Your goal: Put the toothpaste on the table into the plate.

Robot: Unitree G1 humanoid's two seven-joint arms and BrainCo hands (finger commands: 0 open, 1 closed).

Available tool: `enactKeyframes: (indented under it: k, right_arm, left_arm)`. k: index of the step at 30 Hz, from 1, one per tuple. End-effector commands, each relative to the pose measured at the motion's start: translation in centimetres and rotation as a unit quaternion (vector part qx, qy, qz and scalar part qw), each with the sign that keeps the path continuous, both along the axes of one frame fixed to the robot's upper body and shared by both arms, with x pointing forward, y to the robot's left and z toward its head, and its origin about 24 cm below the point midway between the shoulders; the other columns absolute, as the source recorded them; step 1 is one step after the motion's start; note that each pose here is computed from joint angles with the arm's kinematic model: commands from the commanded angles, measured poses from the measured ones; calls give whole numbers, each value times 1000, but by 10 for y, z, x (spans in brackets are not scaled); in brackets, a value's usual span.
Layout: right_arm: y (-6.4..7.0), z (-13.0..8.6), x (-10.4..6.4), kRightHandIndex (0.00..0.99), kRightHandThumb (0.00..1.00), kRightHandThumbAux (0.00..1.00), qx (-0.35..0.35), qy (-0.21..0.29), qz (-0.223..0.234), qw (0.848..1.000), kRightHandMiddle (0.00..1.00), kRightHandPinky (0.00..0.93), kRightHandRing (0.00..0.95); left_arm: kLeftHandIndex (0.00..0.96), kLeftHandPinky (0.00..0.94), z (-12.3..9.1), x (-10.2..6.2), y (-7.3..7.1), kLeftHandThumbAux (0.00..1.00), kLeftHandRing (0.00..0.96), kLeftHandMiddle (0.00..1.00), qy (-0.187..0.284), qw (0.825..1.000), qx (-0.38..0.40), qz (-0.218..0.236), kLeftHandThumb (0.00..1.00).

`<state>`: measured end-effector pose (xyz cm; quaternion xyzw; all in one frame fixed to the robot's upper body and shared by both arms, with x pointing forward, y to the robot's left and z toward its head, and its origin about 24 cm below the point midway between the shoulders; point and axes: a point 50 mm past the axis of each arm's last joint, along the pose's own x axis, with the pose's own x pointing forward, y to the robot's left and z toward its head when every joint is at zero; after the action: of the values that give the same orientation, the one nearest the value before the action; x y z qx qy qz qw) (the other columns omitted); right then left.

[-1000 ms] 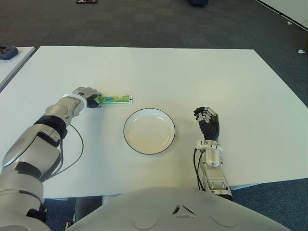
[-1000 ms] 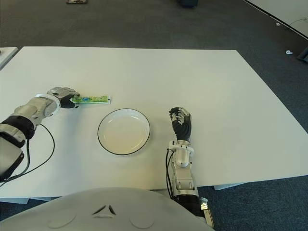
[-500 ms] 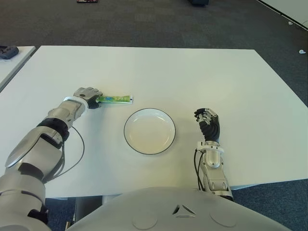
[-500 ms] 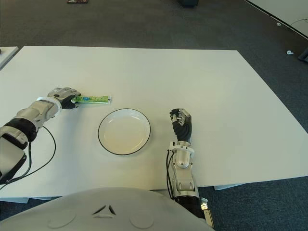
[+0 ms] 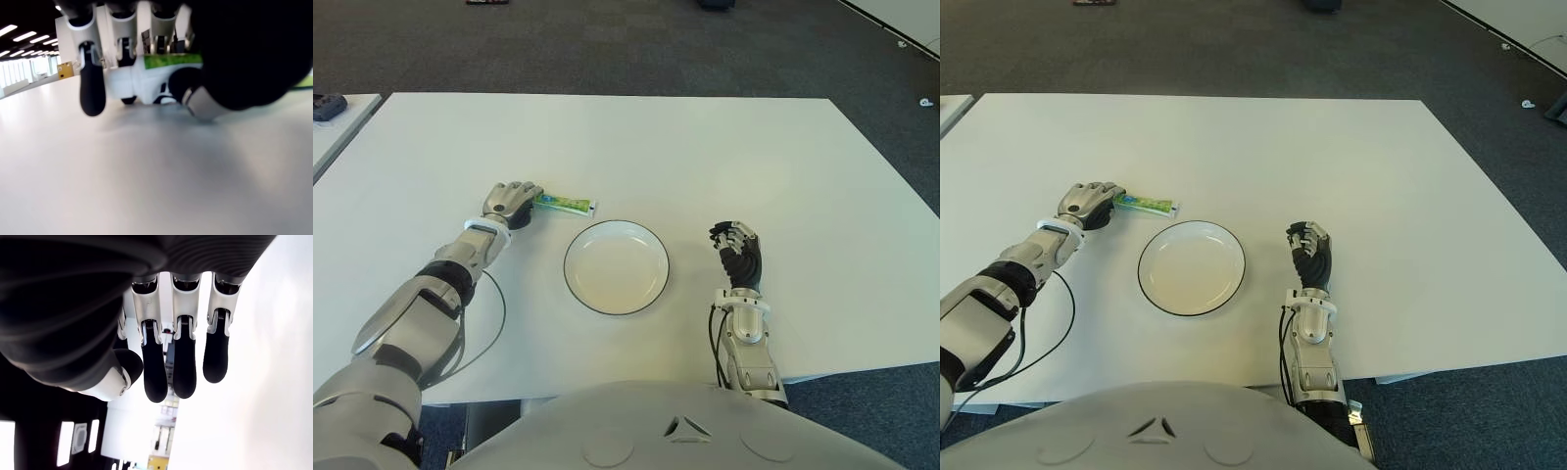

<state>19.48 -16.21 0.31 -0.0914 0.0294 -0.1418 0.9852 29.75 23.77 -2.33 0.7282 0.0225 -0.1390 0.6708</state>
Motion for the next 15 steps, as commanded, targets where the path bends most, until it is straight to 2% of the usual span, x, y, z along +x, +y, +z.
enactKeyframes:
  k: [1, 15]
  right_arm:
    - [0, -1, -1, 427, 703, 733, 5, 3, -3, 1000, 498, 490, 473]
    - [0, -1, -1, 428, 703, 733, 7, 4, 0, 1000, 502, 476, 473]
  left_arm:
    - [439, 843, -11, -8, -7, 710, 823, 823, 17, 1000, -25, -3, 707]
    - [438, 827, -10, -8, -6, 714, 835, 833, 8, 1000, -26, -2, 706]
